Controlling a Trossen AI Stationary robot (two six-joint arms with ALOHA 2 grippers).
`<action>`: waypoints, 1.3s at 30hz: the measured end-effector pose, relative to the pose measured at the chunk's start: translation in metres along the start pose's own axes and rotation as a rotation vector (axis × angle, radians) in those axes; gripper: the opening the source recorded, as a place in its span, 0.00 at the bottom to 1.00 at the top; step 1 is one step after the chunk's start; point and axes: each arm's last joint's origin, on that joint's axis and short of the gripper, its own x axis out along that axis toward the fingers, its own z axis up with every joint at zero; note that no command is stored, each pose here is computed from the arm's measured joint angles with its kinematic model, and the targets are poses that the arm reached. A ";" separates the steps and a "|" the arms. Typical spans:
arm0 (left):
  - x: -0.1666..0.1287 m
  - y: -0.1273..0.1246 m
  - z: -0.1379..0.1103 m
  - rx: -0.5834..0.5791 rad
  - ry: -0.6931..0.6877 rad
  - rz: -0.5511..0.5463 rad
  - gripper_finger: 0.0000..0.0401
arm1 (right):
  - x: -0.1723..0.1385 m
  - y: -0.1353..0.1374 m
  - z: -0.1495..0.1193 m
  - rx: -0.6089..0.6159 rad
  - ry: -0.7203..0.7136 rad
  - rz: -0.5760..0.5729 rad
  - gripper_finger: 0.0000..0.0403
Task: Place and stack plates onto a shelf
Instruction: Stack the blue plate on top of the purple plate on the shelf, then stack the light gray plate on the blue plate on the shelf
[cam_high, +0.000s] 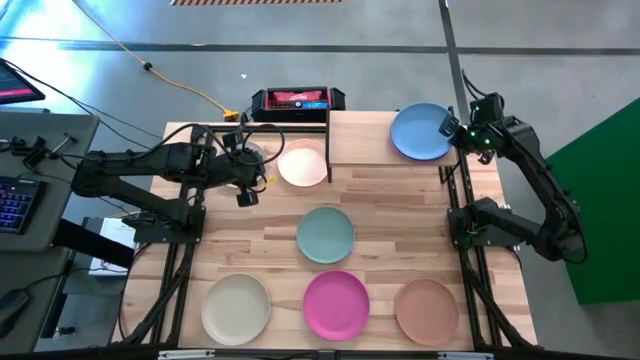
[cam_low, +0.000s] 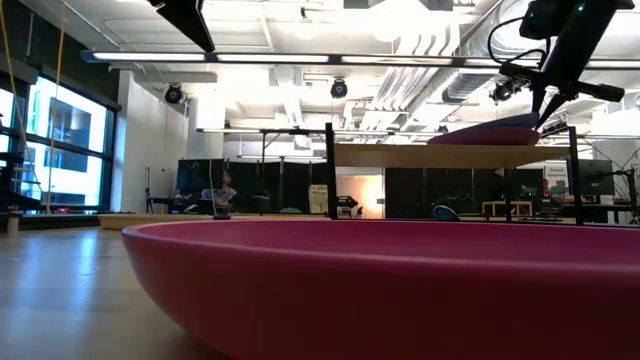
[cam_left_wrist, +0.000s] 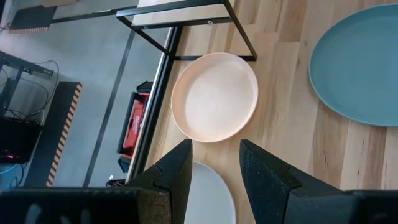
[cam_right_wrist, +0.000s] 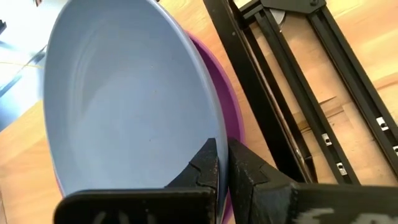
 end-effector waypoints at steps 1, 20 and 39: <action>0.000 0.000 0.000 0.000 0.000 0.000 0.30 | 0.000 0.000 0.000 0.000 -0.001 0.000 0.01; 0.000 0.000 0.000 0.002 0.000 0.000 0.30 | 0.000 0.001 0.000 -0.028 0.020 0.024 0.22; 0.004 0.005 -0.007 -0.050 0.066 0.018 0.30 | -0.042 0.003 -0.004 -0.070 -0.058 0.156 0.22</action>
